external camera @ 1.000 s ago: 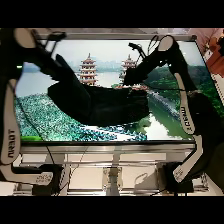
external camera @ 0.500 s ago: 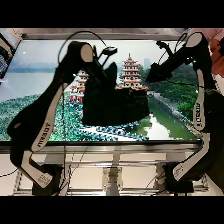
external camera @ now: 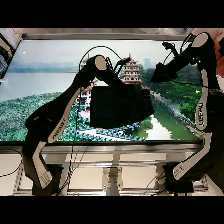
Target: Fold the clothes and pants, and hang the long-sleeved shirts on hangers.
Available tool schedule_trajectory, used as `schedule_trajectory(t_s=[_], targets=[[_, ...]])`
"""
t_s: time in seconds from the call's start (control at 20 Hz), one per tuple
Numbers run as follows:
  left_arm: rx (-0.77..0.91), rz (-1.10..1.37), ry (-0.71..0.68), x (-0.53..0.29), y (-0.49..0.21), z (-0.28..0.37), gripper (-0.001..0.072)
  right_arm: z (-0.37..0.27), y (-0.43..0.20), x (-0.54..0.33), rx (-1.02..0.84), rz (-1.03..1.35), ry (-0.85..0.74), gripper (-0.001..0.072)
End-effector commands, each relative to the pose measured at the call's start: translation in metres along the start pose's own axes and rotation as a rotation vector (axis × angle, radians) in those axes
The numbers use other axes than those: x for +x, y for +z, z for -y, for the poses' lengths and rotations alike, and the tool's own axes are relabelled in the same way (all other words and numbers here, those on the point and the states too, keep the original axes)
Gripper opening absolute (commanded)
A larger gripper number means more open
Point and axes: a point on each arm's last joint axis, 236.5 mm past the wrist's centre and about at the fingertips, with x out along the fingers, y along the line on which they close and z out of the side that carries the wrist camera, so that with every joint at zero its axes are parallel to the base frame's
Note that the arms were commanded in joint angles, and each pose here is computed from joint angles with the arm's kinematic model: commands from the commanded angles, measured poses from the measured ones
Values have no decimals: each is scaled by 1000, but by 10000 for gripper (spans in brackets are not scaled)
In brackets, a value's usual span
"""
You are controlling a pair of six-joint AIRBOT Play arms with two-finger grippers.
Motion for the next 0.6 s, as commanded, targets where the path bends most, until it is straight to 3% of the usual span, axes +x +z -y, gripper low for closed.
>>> schedule_trajectory(t_s=[0.0, 0.1, 0.2, 0.25, 0.3, 0.35, 0.55], targets=[[18, 16, -204, 8, 6, 36, 575, 6, -1, -1, 8, -2, -26, 288], [26, 38, -266, 0, 11, 46, 574, 18, -2, -2, 21, -8, -75, 289], [20, 23, -213, -5, 8, 25, 551, 29, -6, 0, 39, -22, -115, 296], [-6, -10, -145, -8, 1, 3, 518, 34, -10, 5, 53, -42, -119, 418], [-33, -48, -43, -13, -9, -27, 493, 38, -15, 12, 68, -67, -119, 634], [-53, -78, 74, -23, -17, -57, 482, 43, -19, 22, 85, -90, -115, 712], [-101, -177, 534, -95, -50, -155, 482, 51, -29, 67, 106, -144, -94, 714]])
